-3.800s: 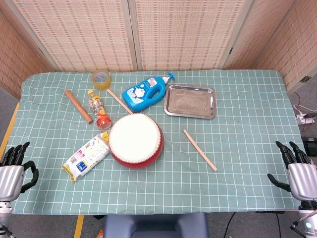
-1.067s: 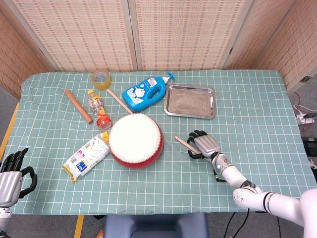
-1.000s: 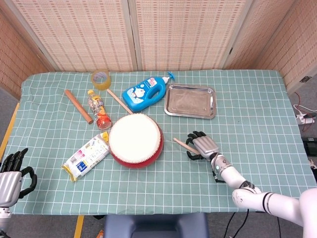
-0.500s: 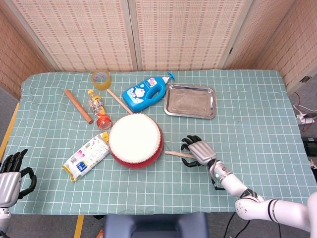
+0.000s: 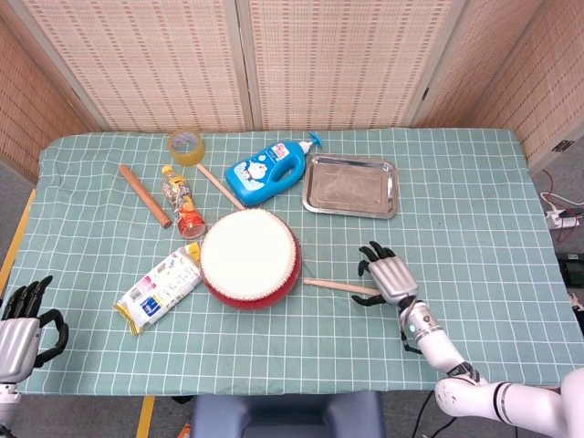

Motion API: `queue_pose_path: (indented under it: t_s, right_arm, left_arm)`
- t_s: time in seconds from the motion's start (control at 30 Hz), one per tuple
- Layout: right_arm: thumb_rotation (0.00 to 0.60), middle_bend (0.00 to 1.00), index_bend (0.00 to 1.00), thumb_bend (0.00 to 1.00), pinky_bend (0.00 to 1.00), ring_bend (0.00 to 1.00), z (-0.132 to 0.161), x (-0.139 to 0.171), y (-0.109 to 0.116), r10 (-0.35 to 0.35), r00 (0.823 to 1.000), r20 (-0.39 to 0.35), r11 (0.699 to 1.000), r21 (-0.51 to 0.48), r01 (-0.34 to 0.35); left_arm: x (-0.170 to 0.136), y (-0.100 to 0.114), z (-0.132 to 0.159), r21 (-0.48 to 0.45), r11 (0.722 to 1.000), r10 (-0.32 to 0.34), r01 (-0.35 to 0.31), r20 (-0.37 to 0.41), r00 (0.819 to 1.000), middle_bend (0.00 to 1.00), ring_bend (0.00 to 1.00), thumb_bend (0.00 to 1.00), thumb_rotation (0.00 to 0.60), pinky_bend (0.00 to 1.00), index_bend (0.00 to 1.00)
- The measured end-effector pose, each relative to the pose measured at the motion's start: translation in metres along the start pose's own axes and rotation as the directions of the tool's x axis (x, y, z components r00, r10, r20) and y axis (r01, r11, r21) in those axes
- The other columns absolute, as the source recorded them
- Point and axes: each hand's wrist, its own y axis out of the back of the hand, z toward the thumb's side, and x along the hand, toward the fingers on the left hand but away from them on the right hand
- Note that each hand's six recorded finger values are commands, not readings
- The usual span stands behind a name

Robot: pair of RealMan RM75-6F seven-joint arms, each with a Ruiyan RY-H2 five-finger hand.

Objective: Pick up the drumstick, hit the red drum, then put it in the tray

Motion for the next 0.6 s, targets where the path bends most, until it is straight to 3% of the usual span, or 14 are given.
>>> queue_pose_path:
  t_s: [0.13,0.23,0.33,0.6]
  right_arm:
    - [0.443,0.12,0.46,0.23,0.18,0.00,0.002,-0.005,-0.009,-0.003,1.000,0.007,0.999,-0.033,0.004]
    - [0.542,0.12,0.44,0.23,0.18,0.00,0.004,-0.007,-0.011,-0.006,1.000,0.003,0.999,-0.040,0.006]
    - [0.587,0.13,0.45,0.23,0.18,0.00,0.014,-0.013,-0.014,-0.016,1.000,-0.018,0.998,-0.053,0.015]
    - [0.600,0.14,0.48,0.23,0.18,0.00,0.036,-0.021,-0.018,-0.043,0.997,-0.057,0.996,-0.082,0.038]
  left_arm:
    - [-0.001,-0.001,-0.001,0.001,1.000,-0.002,0.002,-0.002,1.000,0.00,0.00,0.22,0.600,0.01,0.01]
    - [-0.001,-0.001,-0.001,0.001,1.000,-0.003,0.003,-0.002,1.000,0.00,0.00,0.22,0.600,0.01,0.01]
    - [-0.003,0.000,-0.003,0.000,1.000,0.000,0.000,-0.009,1.000,0.00,0.00,0.22,0.600,0.01,0.01]
    - [-0.003,0.000,-0.005,0.000,1.000,-0.001,0.001,-0.012,1.000,0.00,0.00,0.22,0.600,0.01,0.01]
